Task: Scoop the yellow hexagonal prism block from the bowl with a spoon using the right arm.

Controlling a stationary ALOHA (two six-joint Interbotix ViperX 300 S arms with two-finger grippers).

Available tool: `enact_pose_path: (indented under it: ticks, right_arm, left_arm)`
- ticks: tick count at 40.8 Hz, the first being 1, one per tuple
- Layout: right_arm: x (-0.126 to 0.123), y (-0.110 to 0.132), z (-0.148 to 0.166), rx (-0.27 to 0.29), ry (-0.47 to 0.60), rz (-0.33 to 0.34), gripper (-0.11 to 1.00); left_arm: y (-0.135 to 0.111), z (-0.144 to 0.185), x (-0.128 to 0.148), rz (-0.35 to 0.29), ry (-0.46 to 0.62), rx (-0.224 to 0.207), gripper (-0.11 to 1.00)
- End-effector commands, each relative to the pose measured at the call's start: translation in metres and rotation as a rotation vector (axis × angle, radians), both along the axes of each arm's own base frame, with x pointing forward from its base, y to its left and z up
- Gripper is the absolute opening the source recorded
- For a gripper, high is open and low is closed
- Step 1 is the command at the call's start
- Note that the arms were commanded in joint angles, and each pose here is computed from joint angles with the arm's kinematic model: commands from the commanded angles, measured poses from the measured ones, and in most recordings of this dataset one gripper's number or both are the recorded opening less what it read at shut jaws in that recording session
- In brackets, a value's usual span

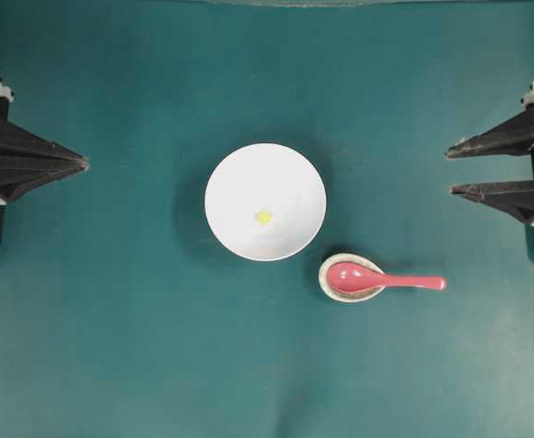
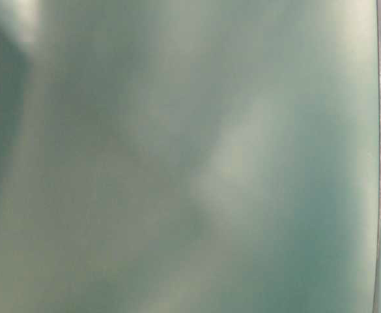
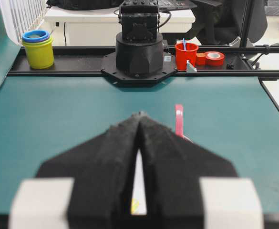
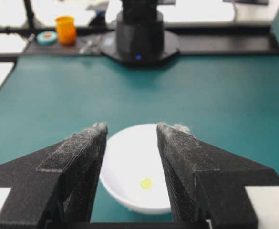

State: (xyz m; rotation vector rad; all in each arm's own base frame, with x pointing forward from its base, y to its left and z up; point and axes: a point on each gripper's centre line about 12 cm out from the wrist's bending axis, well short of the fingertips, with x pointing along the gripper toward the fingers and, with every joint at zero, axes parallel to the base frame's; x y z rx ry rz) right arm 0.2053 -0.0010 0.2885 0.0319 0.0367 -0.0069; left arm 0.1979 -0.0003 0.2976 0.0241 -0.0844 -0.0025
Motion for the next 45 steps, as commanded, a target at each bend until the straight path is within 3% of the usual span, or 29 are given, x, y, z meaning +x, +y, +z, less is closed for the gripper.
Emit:
enact_pose_path:
  ticks: [1, 26, 45]
  right_arm:
    - [0.006, 0.000, 0.006, 0.004, -0.009, -0.001, 0.52]
    - [0.043, 0.005, -0.044, 0.019, 0.065, 0.015, 0.52]
    - [0.048, 0.026, -0.103, 0.105, 0.059, 0.031, 0.52]
  left_arm:
    - [0.000, 0.012, 0.000, 0.001, -0.037, 0.005, -0.01]
    - [0.000, 0.019, -0.006, 0.002, -0.055, 0.008, -0.01]
    - [0.000, 0.018, -0.007, 0.002, -0.040, 0.008, -0.01]
